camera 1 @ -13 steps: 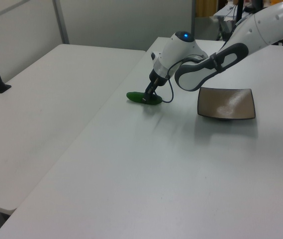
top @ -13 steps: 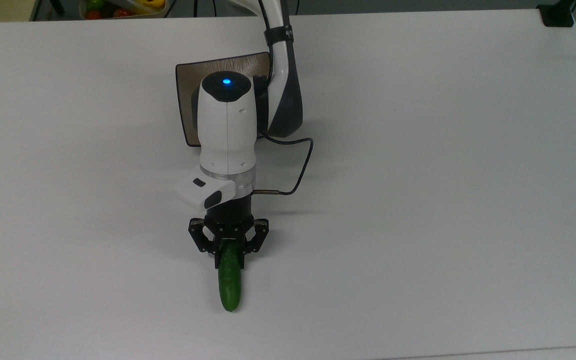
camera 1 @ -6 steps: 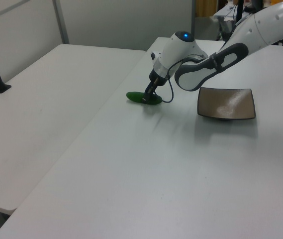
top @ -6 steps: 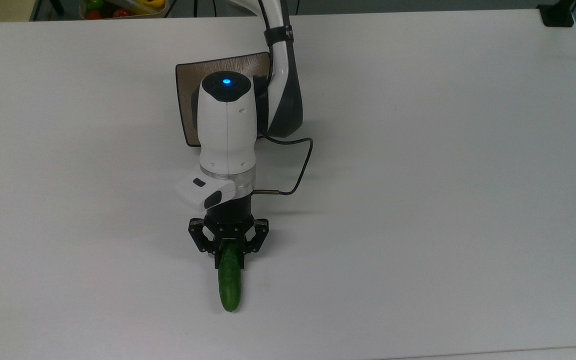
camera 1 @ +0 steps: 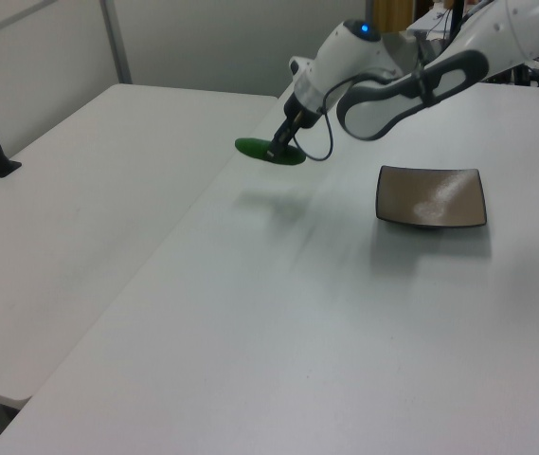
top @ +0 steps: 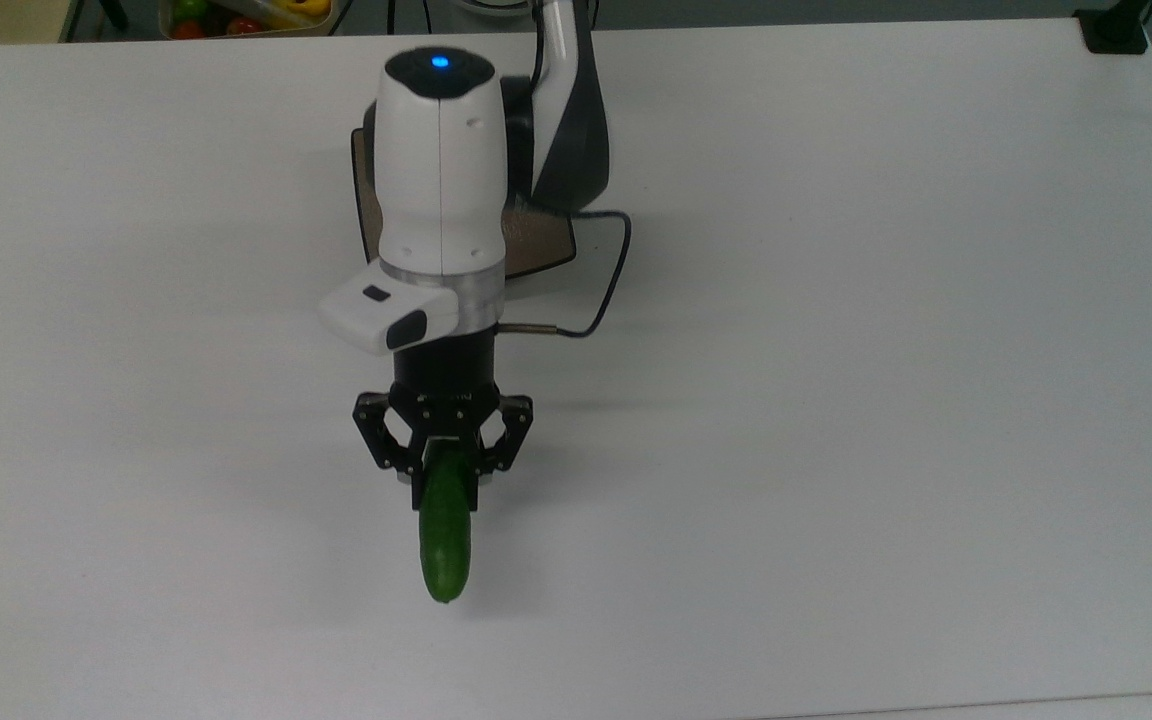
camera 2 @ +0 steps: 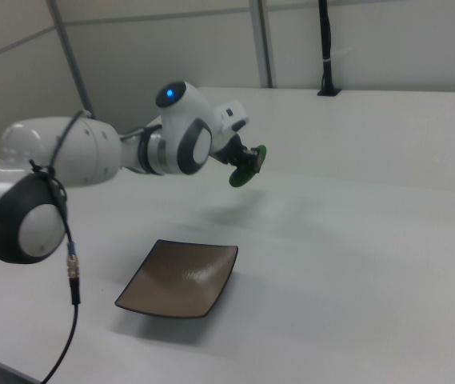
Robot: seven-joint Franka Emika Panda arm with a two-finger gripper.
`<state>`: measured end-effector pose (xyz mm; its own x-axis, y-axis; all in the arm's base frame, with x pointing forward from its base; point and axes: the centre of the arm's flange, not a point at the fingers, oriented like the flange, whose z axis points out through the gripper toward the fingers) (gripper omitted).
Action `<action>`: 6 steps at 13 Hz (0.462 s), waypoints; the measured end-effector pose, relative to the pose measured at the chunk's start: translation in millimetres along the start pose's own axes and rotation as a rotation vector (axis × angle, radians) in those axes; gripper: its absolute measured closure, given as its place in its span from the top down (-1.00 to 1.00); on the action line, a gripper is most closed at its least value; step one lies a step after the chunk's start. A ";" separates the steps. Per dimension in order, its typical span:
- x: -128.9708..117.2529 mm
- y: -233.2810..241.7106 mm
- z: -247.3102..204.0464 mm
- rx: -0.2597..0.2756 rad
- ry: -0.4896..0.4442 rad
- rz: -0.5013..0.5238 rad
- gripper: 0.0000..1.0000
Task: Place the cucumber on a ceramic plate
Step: 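Lift the cucumber and carry it over the brown square plate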
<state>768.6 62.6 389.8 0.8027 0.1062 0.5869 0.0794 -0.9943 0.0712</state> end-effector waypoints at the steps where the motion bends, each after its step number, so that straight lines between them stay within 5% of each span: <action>1: 4.4 2.5 -18.8 -0.004 -0.031 0.002 -0.15; 6: 12.2 11.5 -103.2 -0.021 -0.178 0.012 -0.15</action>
<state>718.3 53.6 481.0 0.8958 0.0885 0.4356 0.0581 -0.9949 0.0828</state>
